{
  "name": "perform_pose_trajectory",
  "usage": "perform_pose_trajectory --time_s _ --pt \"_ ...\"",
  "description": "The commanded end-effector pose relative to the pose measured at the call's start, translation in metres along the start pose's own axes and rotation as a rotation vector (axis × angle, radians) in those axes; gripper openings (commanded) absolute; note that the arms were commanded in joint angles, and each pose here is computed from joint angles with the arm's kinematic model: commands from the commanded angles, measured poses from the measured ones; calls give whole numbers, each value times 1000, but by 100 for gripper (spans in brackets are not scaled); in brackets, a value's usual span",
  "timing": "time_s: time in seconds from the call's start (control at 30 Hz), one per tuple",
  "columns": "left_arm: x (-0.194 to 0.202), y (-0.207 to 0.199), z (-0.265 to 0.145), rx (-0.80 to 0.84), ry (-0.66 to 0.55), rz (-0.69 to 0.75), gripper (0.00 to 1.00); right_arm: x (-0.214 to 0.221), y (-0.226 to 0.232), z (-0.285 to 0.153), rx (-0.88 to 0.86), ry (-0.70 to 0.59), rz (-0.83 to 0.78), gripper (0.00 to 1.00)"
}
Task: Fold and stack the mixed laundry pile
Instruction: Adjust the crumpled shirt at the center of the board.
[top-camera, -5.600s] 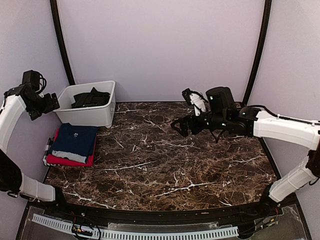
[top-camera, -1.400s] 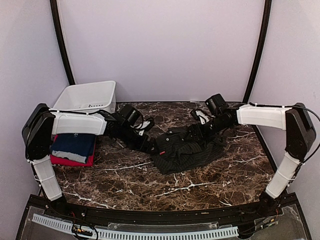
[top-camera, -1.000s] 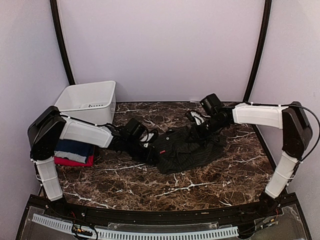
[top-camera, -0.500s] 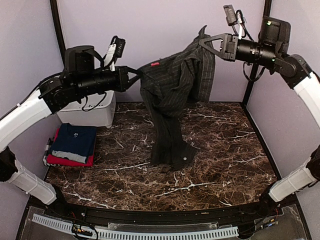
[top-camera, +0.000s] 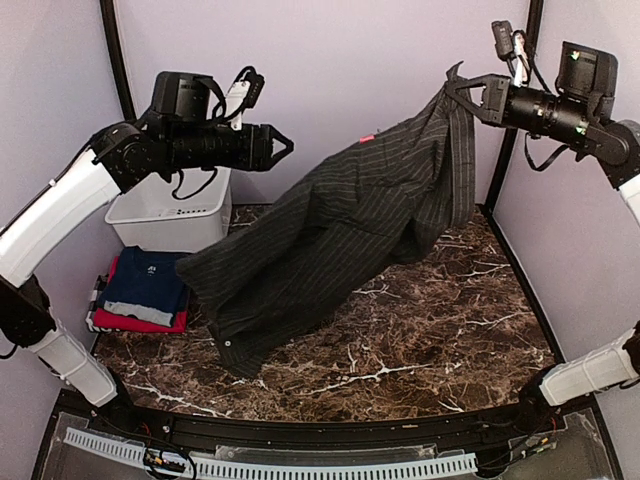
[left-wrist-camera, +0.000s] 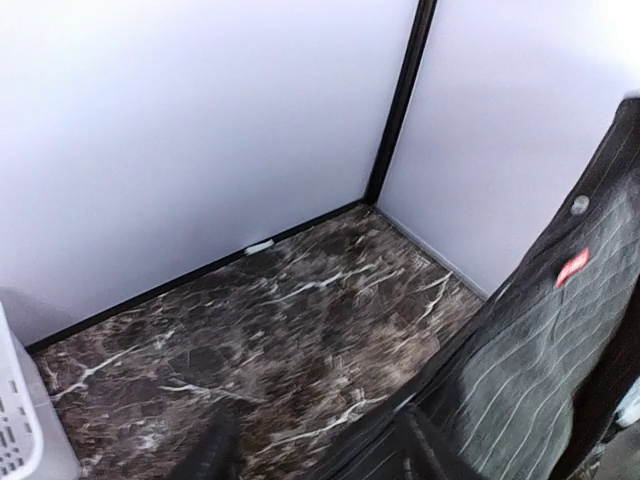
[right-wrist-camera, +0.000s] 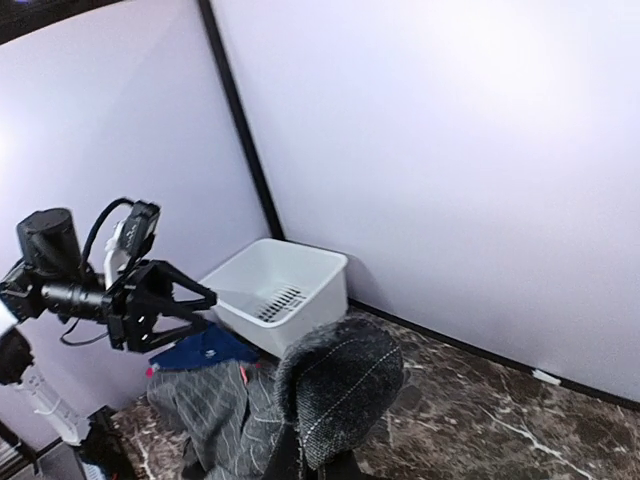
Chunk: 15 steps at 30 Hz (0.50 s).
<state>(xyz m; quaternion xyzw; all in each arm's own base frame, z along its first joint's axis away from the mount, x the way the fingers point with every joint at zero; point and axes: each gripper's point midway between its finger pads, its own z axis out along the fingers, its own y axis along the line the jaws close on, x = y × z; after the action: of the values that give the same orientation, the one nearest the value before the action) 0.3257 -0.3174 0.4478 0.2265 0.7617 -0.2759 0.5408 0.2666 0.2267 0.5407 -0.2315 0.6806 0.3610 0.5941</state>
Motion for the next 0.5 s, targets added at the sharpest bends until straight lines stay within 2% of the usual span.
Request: perform_pose_trajectory --time_s 0.0,0.03,0.1,0.17,0.23,0.33,0.47 --pt "47 12 0 -16 117 -20 65 3 -48 -11 214 -15 18 0" --pt "52 4 -2 33 127 -24 70 9 -54 -10 233 0 23 0" --pt "84 -4 4 92 197 -32 71 23 -64 -6 264 34 41 0" --pt "125 -10 12 117 275 -22 68 44 -75 -1 299 82 60 0" --pt "193 -14 18 142 399 -30 66 61 -81 1 315 112 74 0" --pt "246 -35 20 217 463 -55 60 76 -83 2 312 134 89 0" --pt "307 -67 29 237 555 51 61 73 -81 3 301 139 81 0"
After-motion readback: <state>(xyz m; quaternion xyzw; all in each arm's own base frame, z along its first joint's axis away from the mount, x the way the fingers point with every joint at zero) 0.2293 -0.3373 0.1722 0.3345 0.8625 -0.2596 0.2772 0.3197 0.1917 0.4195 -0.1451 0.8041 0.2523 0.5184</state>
